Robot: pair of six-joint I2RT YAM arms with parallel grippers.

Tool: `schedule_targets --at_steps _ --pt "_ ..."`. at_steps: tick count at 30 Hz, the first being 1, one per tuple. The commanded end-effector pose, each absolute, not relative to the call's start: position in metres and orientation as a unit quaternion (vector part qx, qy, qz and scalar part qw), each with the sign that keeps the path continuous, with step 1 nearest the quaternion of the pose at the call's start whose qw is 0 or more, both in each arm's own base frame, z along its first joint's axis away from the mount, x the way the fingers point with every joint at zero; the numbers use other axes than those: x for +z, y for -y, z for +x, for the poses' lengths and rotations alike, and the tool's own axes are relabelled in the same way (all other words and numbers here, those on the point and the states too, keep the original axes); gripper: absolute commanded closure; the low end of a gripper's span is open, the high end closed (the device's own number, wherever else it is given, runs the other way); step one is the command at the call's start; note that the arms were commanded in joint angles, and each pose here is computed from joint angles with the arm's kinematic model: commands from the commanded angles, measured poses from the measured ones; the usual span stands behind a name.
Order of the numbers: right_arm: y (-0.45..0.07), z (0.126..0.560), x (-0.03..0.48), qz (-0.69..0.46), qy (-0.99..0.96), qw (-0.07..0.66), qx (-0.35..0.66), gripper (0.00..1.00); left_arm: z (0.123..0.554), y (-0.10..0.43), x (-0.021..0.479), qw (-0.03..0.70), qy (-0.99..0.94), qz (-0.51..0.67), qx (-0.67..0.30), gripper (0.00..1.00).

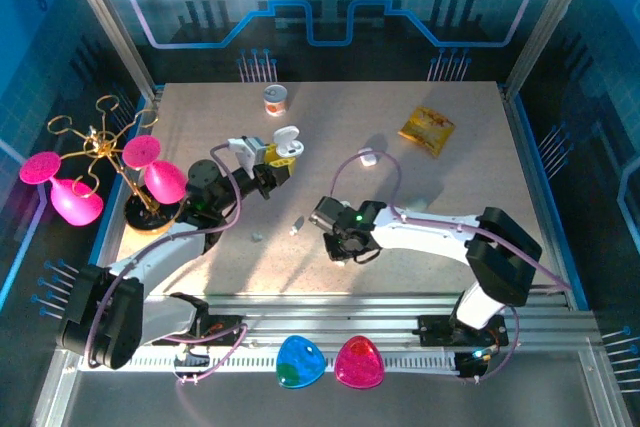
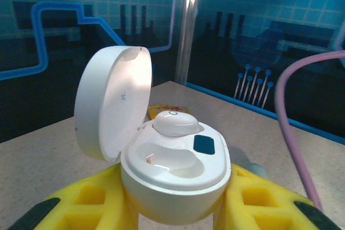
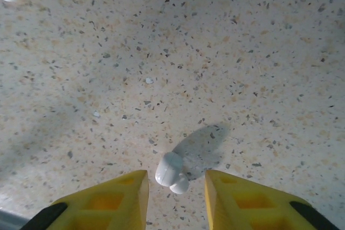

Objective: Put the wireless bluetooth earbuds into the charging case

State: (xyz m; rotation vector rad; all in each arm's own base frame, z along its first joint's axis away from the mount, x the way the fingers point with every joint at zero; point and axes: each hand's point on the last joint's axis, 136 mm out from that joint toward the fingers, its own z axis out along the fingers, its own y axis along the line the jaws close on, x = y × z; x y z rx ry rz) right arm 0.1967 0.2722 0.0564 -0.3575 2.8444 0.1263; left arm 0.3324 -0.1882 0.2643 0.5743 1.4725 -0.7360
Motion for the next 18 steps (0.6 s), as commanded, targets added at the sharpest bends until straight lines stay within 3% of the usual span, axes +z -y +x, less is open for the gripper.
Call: schedule_targets --at_steps 1,18 --pt "-0.252 0.191 0.055 -0.12 -0.981 0.141 -0.055 0.71 0.334 0.181 0.276 0.667 -0.631 0.242 -0.313 0.75" --pt "-0.276 0.187 0.036 -0.158 -0.975 0.115 -0.102 0.76 0.332 0.181 0.275 0.667 -0.628 0.242 -0.32 0.75"
